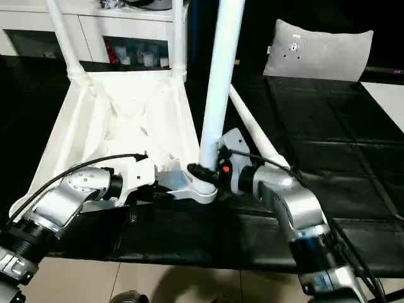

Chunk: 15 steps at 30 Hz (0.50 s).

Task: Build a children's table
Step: Insert table leg to table base

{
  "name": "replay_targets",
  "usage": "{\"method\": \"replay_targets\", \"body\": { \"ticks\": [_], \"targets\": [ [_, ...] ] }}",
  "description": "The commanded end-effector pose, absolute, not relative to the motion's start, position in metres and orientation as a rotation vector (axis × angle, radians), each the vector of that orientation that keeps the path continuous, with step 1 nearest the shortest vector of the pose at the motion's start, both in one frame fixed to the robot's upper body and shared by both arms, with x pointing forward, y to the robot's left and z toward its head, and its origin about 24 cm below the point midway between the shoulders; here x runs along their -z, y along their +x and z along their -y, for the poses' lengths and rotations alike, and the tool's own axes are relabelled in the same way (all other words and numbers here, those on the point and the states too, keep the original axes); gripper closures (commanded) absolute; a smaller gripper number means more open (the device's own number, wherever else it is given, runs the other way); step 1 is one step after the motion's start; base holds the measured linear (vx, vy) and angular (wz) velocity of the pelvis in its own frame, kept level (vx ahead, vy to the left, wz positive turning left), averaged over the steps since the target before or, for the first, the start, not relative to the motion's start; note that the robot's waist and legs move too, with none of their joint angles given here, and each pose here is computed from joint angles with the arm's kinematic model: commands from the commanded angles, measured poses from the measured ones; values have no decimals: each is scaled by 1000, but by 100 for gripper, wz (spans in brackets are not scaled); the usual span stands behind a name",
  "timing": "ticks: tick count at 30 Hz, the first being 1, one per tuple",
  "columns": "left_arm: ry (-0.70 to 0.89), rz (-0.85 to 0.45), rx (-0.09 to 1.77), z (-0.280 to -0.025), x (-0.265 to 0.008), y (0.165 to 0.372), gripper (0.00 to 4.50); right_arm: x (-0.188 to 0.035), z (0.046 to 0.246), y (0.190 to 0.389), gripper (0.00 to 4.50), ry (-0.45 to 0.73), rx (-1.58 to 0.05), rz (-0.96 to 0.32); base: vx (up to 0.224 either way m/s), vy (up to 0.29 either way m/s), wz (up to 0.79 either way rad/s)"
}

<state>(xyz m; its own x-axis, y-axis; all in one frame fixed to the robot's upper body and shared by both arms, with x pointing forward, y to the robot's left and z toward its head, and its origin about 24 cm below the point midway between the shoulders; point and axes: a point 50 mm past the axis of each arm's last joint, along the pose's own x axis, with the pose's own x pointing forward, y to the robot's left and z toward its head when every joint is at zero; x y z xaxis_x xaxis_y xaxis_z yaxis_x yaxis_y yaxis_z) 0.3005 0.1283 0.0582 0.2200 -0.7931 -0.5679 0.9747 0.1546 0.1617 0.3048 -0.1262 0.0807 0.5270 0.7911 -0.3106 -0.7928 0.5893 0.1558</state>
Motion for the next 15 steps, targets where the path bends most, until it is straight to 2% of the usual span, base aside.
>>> {"method": "replay_targets", "body": {
  "ticks": [1, 6, 15],
  "targets": [
    [543, -324, 1348, -124, -65, 299, 450, -71, 127, 306, 255, -24, -944, -417, 0, 0, 0],
    [548, -323, 1337, -124, -65, 301, 450, -63, 133, 308, 255, 2, -924, -441, 0, 0, 0],
    [532, -317, 1284, -126, -65, 307, 450, -46, 142, 296, 255, 202, -912, -418, 0, 0, 0]
  ]
}}
